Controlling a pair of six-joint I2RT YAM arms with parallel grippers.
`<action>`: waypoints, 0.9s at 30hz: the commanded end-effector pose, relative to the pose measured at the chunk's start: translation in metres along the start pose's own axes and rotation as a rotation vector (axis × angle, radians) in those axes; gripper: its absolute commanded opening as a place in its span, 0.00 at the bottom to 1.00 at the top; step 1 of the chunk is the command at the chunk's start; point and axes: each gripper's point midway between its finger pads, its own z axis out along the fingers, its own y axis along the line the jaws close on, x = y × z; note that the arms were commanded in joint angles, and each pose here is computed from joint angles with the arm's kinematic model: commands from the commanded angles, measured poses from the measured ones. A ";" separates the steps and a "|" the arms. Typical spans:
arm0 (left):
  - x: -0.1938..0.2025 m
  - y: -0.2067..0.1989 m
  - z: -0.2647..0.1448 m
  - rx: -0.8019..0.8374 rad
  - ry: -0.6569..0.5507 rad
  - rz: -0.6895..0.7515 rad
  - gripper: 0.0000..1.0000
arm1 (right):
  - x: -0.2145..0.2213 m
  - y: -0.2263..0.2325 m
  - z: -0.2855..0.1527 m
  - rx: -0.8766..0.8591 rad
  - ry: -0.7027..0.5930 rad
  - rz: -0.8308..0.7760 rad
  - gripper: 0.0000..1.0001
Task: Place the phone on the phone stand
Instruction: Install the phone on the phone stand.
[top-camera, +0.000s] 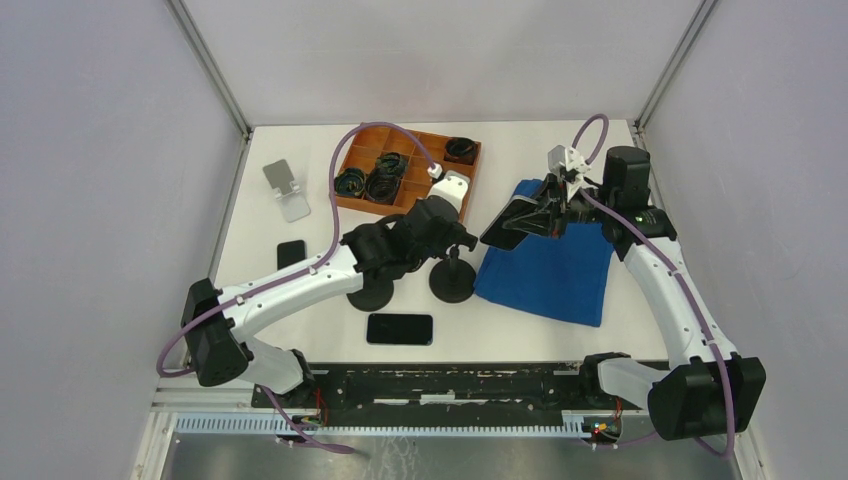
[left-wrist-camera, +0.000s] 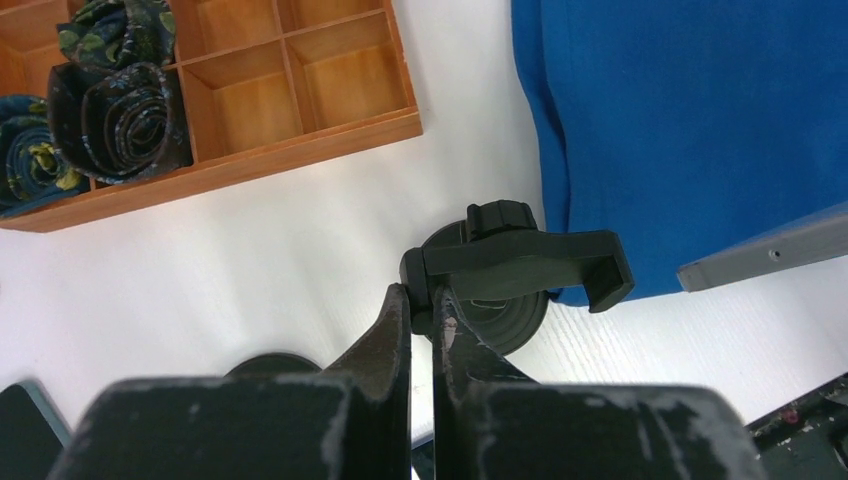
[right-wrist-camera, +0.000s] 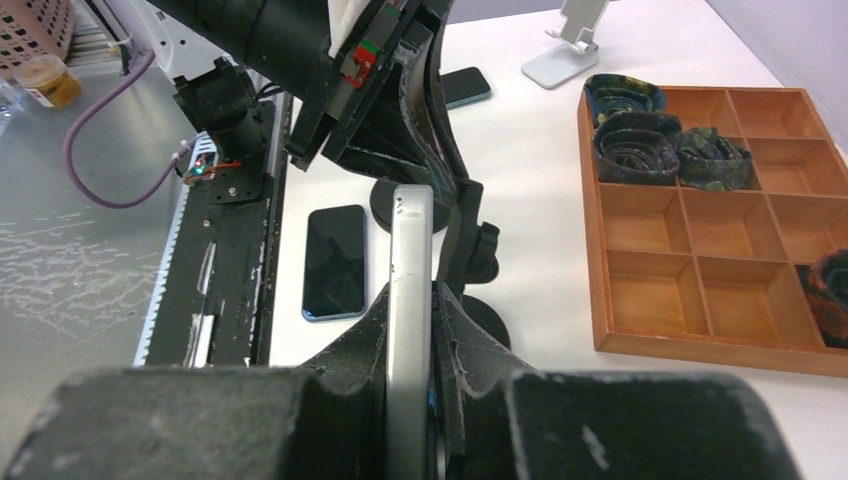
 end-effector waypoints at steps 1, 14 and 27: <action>-0.028 -0.023 -0.012 0.158 -0.118 0.006 0.02 | -0.028 0.025 0.006 -0.095 -0.044 -0.071 0.00; -0.034 -0.049 -0.023 0.338 -0.200 0.059 0.02 | -0.020 0.070 0.054 -0.281 -0.030 -0.081 0.00; -0.037 -0.058 -0.037 0.427 -0.251 0.064 0.02 | 0.010 0.067 0.067 -0.347 -0.023 -0.106 0.00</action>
